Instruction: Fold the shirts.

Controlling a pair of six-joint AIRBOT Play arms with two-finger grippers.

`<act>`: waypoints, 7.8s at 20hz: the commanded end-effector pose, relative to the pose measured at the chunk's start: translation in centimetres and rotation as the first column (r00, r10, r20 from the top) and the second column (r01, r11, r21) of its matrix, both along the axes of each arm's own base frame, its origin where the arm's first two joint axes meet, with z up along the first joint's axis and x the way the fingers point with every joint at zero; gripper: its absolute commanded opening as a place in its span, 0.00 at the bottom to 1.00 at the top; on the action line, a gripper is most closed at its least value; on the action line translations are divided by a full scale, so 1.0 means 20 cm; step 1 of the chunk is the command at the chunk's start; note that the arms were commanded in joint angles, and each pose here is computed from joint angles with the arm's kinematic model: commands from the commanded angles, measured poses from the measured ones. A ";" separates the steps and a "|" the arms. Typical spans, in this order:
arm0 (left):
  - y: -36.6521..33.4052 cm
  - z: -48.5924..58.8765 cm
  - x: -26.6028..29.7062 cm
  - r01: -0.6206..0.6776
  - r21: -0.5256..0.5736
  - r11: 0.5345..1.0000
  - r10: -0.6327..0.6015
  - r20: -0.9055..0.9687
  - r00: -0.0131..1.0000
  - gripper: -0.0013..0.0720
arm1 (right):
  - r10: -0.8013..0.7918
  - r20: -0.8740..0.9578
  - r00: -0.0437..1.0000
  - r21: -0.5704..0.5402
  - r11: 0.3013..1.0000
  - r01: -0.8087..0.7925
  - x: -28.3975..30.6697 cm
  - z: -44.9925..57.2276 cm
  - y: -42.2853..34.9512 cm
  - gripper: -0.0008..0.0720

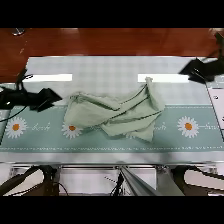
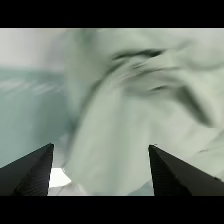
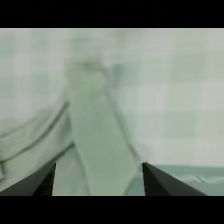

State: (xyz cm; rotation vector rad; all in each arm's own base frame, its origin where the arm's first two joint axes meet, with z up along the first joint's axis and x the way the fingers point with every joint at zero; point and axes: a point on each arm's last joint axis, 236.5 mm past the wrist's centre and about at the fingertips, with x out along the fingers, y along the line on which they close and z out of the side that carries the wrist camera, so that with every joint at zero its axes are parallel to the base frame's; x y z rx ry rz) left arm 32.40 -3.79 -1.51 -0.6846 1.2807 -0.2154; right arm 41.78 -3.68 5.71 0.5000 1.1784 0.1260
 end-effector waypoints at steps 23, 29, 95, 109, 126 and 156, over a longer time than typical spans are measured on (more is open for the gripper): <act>-0.47 -0.10 -0.04 -0.093 -0.327 0.941 0.136 0.112 0.984 0.05 | -0.104 -0.126 0.987 0.228 0.965 0.131 -0.37 -0.61 0.26 0.86; -0.48 -0.10 -0.06 -0.077 -0.339 0.938 0.119 0.105 0.987 0.05 | -0.063 -0.089 0.994 0.281 0.956 0.085 -0.07 -0.58 0.22 0.86; -0.35 0.17 0.48 0.085 -0.037 0.996 -0.079 0.146 0.986 0.98 | -0.006 0.042 0.999 0.098 0.995 0.001 0.37 -0.06 0.20 0.87; -0.15 -0.34 -0.26 -0.211 -0.273 0.939 0.179 -0.137 0.974 0.98 | -0.214 -0.146 0.966 0.231 0.942 0.243 -0.60 -0.44 0.08 0.86; -0.43 -0.39 -0.22 -0.059 -0.290 0.955 0.028 -0.108 0.994 0.05 | -0.213 -0.353 0.911 0.075 0.964 0.255 -0.85 -0.71 -0.02 0.86; -0.13 2.54 -0.12 -0.195 0.117 0.974 -0.063 0.962 0.265 0.05 | 0.111 0.790 0.603 -0.251 0.956 0.152 -0.39 1.98 0.15 0.04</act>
